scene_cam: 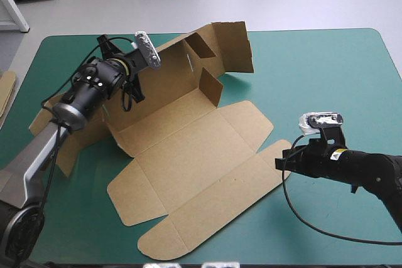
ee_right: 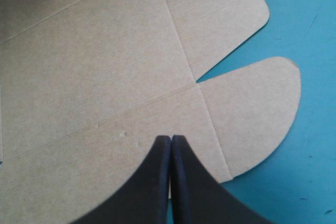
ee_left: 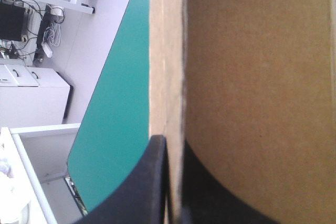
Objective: Fold the box
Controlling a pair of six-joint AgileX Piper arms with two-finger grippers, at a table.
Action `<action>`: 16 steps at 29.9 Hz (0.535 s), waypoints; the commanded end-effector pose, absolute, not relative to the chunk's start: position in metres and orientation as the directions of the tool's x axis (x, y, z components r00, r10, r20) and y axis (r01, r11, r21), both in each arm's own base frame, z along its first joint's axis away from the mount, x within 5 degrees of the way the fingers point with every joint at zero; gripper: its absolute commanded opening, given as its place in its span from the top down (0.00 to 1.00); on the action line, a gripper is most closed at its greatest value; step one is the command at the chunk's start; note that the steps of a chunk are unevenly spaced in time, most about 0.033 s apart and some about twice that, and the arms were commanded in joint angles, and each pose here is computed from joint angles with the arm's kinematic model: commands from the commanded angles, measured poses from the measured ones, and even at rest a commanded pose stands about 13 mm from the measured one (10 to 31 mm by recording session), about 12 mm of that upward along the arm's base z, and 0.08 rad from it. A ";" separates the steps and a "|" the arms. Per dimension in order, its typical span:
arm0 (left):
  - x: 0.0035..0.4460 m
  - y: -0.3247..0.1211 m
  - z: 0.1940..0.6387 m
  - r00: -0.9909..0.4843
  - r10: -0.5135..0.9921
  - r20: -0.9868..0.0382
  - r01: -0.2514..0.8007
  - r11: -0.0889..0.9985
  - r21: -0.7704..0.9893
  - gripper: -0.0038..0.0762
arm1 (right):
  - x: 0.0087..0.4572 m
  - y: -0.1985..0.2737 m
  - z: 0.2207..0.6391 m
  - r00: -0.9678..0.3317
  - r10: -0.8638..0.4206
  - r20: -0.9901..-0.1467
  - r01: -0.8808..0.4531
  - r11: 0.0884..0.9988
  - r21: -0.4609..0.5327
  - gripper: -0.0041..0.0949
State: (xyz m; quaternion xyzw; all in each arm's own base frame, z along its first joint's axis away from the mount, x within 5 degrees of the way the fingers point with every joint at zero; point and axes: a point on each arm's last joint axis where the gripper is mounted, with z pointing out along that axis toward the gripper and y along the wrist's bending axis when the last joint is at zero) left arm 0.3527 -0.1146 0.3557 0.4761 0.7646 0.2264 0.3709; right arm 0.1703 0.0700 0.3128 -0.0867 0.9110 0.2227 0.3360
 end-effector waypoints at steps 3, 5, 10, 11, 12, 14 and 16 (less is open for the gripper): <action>0.344 -0.151 0.354 -0.206 0.896 -0.394 0.607 0.433 0.666 0.96 | 0.173 0.069 0.327 -0.711 0.022 -0.703 -0.318 0.881 0.349 0.96; 0.335 -0.160 0.352 -0.201 0.904 -0.377 0.637 0.413 0.651 0.96 | 0.174 0.069 0.328 -0.705 0.028 -0.708 -0.315 0.882 0.349 0.96; 0.307 -0.162 0.367 -0.159 0.887 -0.434 0.683 0.416 0.600 0.96 | 0.174 0.069 0.328 -0.703 0.032 -0.711 -0.315 0.882 0.351 0.96; 0.301 -0.159 0.371 -0.146 0.888 -0.435 0.682 0.409 0.606 0.96 | 0.174 0.069 0.328 -0.703 0.032 -0.711 -0.315 0.882 0.351 0.96; 0.298 -0.156 0.373 -0.134 0.893 -0.430 0.675 0.400 0.620 0.96 | 0.174 0.069 0.328 -0.703 0.033 -0.711 -0.314 0.882 0.351 0.96; 0.294 -0.147 0.377 -0.099 0.915 -0.391 0.630 0.361 0.687 0.96 | 0.176 0.070 0.327 -0.705 0.035 -0.708 -0.310 0.883 0.353 0.96; 0.298 -0.137 0.377 -0.084 0.931 -0.354 0.578 0.335 0.744 0.96 | 0.179 0.071 0.324 -0.717 0.036 -0.696 -0.304 0.883 0.359 0.96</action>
